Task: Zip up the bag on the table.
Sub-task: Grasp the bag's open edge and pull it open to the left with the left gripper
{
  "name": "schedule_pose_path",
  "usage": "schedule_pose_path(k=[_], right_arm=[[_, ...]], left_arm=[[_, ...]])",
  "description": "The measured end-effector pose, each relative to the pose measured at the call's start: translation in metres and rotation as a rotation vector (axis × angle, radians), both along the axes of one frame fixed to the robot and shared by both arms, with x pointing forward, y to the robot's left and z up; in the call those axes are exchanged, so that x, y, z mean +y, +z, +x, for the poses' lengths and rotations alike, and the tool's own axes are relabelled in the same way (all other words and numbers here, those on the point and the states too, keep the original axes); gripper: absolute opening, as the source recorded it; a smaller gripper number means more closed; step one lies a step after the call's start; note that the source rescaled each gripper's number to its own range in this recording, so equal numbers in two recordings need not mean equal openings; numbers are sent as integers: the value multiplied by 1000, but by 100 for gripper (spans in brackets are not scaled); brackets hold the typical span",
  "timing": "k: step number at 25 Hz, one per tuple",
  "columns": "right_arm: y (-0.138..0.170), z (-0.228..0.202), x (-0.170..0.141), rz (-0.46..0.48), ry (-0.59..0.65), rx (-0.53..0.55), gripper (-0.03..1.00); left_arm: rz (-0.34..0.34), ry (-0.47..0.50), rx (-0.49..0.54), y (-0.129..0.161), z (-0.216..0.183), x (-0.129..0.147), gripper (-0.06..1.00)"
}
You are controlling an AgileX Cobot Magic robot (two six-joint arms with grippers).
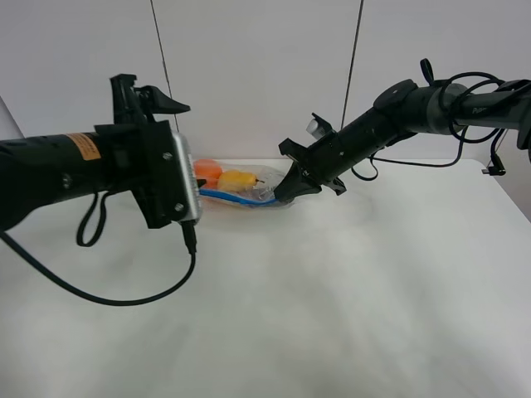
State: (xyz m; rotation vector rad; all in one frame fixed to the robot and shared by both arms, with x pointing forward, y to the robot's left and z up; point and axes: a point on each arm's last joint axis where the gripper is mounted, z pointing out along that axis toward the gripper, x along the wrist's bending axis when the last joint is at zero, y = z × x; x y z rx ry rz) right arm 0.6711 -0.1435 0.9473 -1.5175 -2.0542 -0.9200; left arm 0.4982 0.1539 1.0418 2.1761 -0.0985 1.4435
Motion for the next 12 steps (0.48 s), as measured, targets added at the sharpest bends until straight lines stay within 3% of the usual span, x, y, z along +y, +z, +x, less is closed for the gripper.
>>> schedule_pose_path(k=[6, 12], right_arm=[[0, 0, 0, 0, -5, 5, 0], [0, 0, 0, 1, -13, 14, 0]], left_arm=[[-28, -34, -2, -45, 18, -30, 100], [-33, -45, 5, -92, 33, -44, 100]])
